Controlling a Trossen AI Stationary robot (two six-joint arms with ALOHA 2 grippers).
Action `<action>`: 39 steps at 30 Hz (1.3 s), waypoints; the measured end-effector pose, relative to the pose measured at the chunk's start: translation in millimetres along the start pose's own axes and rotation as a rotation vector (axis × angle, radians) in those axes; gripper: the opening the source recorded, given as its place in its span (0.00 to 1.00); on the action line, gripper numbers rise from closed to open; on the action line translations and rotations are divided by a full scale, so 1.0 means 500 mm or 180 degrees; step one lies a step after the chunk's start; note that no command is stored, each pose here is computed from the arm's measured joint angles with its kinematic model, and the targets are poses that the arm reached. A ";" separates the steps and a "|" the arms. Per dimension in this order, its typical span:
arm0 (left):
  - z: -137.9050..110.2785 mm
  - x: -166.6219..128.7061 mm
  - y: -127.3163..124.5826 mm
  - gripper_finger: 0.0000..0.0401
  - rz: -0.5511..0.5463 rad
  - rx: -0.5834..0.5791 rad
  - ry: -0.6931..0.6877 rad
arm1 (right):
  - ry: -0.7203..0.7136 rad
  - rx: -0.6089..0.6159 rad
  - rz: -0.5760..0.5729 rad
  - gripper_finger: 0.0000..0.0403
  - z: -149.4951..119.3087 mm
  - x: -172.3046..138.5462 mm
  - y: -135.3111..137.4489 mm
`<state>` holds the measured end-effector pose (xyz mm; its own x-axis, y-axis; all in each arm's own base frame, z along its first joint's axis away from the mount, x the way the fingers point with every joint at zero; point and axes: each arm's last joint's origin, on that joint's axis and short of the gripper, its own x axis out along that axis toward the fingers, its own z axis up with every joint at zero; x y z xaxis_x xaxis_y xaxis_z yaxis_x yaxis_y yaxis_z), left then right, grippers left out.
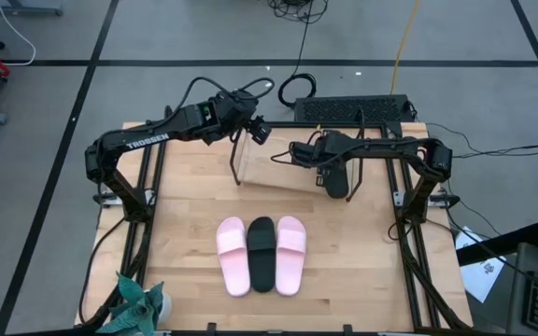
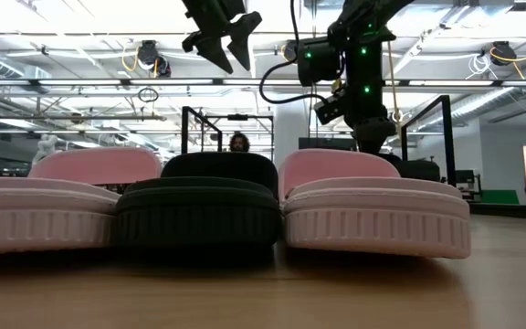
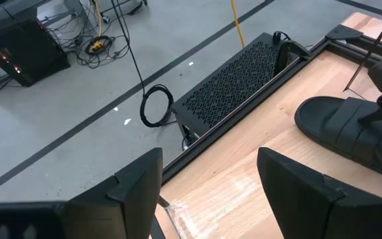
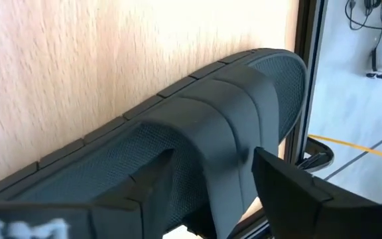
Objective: Pick and place slides into the shelf
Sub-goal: Put the right black slide on the shelf
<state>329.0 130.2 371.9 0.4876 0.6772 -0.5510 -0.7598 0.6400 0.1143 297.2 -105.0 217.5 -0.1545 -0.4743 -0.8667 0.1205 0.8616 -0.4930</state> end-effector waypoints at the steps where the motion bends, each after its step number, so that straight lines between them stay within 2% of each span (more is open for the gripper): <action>1: 0.000 0.000 0.000 0.62 0.0000 0.0009 0.0001 | -0.0002 -0.0020 -0.0001 0.49 0.000 0.000 0.000; 16: 0.000 0.000 0.000 0.62 -0.0001 0.0085 0.0004 | 0.0018 -0.0290 -0.0192 0.47 -0.003 0.023 0.009; 23: 0.000 0.000 0.000 0.62 0.0000 0.0084 0.0004 | 0.0053 -0.0365 -0.0510 0.44 -0.008 0.045 0.017; 28: 0.000 0.000 0.000 0.62 0.0000 0.0084 0.0005 | 0.0033 -0.0315 -0.0528 0.33 -0.009 0.057 0.020; 34: 0.000 0.000 0.000 0.62 0.0000 0.0083 0.0004 | 0.0047 -0.0342 -0.0546 0.06 -0.010 0.057 0.020; 39: 0.000 0.000 0.000 0.62 0.0000 0.0082 0.0003 | 0.0087 -0.0385 -0.0529 0.02 -0.013 0.055 0.024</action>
<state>329.0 129.9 371.8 0.4873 0.6769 -0.5516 -0.7484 0.6492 0.1355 287.9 -106.4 188.2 -0.1892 -0.6082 -0.7709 -0.0271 0.7880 -0.6150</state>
